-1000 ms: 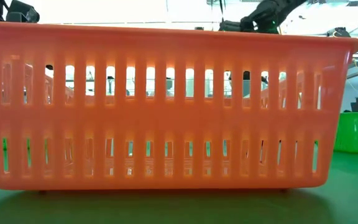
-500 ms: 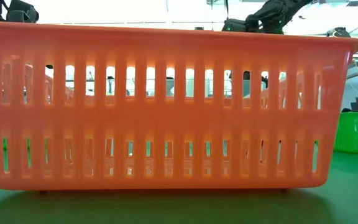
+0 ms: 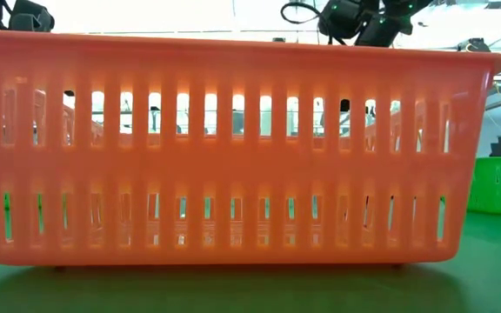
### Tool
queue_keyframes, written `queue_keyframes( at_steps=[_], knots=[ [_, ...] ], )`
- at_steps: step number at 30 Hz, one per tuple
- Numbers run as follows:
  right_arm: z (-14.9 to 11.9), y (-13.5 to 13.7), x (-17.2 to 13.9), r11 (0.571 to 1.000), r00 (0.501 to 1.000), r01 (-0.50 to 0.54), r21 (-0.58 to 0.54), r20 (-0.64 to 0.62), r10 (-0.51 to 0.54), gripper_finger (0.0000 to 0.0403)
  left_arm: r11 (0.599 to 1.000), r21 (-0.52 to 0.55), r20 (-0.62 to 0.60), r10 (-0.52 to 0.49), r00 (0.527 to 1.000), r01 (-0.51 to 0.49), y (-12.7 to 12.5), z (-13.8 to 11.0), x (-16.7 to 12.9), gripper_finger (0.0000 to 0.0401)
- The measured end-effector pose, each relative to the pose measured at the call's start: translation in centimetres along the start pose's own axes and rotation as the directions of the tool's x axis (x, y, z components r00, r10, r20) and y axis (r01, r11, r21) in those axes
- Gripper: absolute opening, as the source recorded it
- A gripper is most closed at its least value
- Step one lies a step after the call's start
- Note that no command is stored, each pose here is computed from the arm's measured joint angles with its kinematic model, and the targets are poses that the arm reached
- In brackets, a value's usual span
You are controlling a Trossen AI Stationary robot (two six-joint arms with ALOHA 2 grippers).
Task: Stack baskets on shelf by color
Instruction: Put the top right orange bin on the shelf
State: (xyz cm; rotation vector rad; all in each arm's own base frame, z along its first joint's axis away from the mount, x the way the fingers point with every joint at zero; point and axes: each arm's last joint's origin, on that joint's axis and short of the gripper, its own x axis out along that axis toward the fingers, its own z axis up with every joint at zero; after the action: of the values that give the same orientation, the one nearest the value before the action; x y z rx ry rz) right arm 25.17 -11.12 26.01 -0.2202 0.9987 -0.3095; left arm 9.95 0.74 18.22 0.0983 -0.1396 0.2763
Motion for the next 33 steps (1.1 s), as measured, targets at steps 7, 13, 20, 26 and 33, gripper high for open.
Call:
queue_keyframes(
  at_steps=[7,13,20,26,33],
  knots=[
    [0.1,0.1,1.2,1.000,1.000,-0.007,0.027,-0.015,0.007,0.0096,1.000,-0.001,0.000,0.000,1.000,0.000,0.0,0.0,0.0,0.0037],
    [0.2,0.0,2.4,0.995,1.000,-0.003,0.098,-0.017,0.005,0.0099,1.000,0.000,-0.001,-0.001,1.000,0.001,0.0,0.0,0.0,0.0037],
    [-0.8,0.5,3.3,0.995,1.000,-0.026,0.094,-0.014,0.027,0.0126,1.000,0.003,-0.007,-0.001,1.000,0.001,0.0,-0.1,0.0,0.0037],
    [-1.9,1.0,4.1,0.995,0.998,-0.052,0.082,-0.019,0.054,0.0127,1.000,0.007,-0.007,-0.001,1.000,0.001,0.0,-0.1,0.0,0.0037],
    [-2.4,1.2,4.3,0.997,0.997,-0.065,-0.045,-0.045,0.063,0.0070,1.000,0.007,-0.006,-0.001,1.000,0.001,0.0,-0.1,0.0,0.0037]
  ],
)
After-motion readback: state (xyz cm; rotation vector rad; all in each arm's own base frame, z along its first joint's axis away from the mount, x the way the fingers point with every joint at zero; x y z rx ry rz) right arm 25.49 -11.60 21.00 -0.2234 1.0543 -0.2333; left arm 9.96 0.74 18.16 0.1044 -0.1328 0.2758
